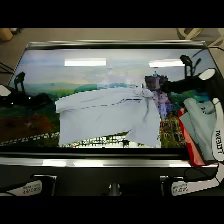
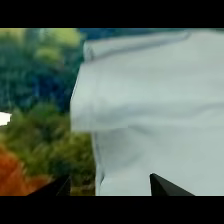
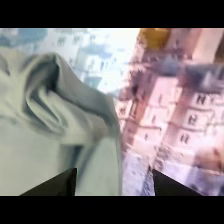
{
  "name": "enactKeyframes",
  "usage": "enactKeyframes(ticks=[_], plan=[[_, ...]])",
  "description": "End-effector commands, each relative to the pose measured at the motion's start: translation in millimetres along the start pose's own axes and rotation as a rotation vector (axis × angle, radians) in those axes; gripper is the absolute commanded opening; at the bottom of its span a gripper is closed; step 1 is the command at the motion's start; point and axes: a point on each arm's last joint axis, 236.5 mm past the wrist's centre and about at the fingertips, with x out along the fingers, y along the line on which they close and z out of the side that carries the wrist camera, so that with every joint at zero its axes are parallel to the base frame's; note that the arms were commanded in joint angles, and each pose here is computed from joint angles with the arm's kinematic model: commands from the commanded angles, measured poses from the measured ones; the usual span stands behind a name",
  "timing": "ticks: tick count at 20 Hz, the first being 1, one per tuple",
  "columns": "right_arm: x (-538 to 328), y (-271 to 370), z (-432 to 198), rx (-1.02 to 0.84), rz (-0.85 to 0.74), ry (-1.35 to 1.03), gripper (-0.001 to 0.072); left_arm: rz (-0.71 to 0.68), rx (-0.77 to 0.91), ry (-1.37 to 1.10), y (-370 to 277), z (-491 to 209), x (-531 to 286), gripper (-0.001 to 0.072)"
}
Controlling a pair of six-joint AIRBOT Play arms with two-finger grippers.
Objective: Fold the shirts.
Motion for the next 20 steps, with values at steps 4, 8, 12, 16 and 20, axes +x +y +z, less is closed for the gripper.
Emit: enactKeyframes(ticks=[4, 8, 12, 16, 20], plan=[[-35, -8, -118, 0.018, 0.191, 0.348, 0.049, -0.036, -0.099, 0.377, 28, -162, 18, 0.0517], [-22, -2, -134, 0.08, 0.225, 0.364, 0.0489, -0.14, -0.17, 0.404, 13, -194, 46, 0.0517], [-9, -1, -154, 0.129, 0.228, 0.389, 0.0491, -0.137, -0.2, 0.392, 15, -197, 56, 0.0516], [9, 5, -160, 0.082, 0.209, 0.397, 0.0503, -0.123, -0.219, 0.344, 14, -186, 66, 0.0446], [37, 9, -145, -0.023, 0.102, 0.371, 0.0601, -0.092, -0.209, 0.294, 6, -176, 76, 0.0168]])
